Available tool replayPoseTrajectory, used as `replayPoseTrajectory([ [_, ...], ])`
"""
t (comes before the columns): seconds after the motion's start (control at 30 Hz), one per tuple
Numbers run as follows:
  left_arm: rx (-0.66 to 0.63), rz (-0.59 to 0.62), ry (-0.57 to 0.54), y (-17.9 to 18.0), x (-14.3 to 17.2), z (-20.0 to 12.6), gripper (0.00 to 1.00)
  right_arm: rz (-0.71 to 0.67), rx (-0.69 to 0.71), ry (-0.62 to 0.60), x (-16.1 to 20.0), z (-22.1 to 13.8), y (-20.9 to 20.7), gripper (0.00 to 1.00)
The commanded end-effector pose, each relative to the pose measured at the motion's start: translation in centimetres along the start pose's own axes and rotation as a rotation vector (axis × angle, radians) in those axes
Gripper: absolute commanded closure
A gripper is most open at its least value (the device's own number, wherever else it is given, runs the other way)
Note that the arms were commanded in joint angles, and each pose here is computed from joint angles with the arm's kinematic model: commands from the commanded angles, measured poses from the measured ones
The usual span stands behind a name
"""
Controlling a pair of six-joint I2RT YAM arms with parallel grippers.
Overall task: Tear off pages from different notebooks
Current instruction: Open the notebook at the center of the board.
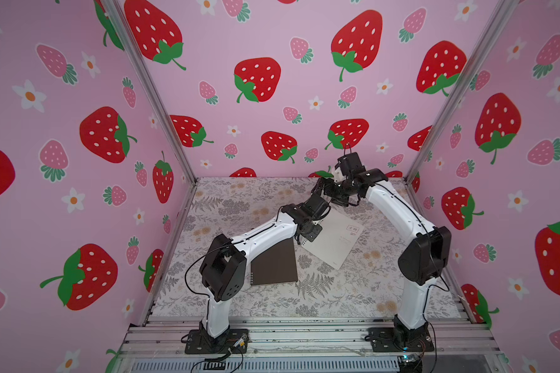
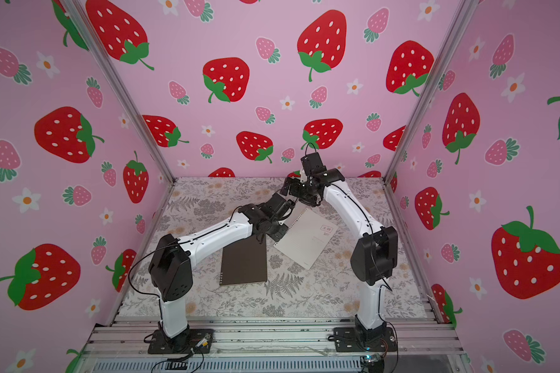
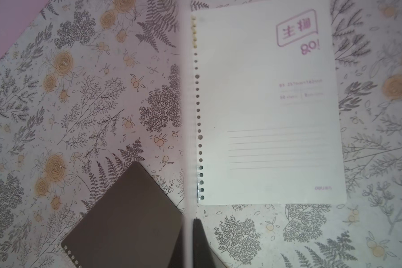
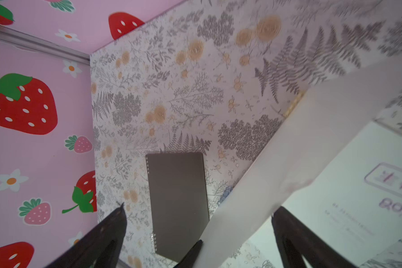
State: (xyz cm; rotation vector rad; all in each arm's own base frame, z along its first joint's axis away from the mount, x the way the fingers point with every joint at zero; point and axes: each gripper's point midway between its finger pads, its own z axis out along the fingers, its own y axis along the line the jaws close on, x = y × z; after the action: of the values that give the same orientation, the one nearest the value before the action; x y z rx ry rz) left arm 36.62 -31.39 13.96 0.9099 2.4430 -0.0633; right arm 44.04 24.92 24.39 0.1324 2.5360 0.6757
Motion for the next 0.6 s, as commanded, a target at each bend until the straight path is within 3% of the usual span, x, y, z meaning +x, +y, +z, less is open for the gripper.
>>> replayPoseTrajectory([
  [0.0, 0.071, -0.088, -0.052, 0.5, -0.5, -1.1, 1.00, -0.094, 0.099, -0.265, -4.3, -4.2, -1.3, 0.01],
  [0.1, 0.144, -0.146, -0.066, 1.1, -0.2, -1.6, 1.00, -0.044, 0.170, -0.370, -5.5, -6.0, -4.2, 0.01],
  [0.2, 0.235, -0.204, -0.066, 1.8, 0.5, -2.1, 1.00, 0.064, 0.188, -0.385, -5.6, -6.3, -7.4, 0.01],
  [0.33, 0.326, -0.271, -0.042, 2.7, 2.3, -2.1, 1.00, 0.177, 0.166, -0.310, -4.5, -4.5, -10.6, 0.00],
  [0.57, 0.270, -0.304, 0.105, 4.2, 6.8, 0.6, 1.00, 0.211, 0.147, -0.132, -1.8, 0.8, -12.4, 0.04],
])
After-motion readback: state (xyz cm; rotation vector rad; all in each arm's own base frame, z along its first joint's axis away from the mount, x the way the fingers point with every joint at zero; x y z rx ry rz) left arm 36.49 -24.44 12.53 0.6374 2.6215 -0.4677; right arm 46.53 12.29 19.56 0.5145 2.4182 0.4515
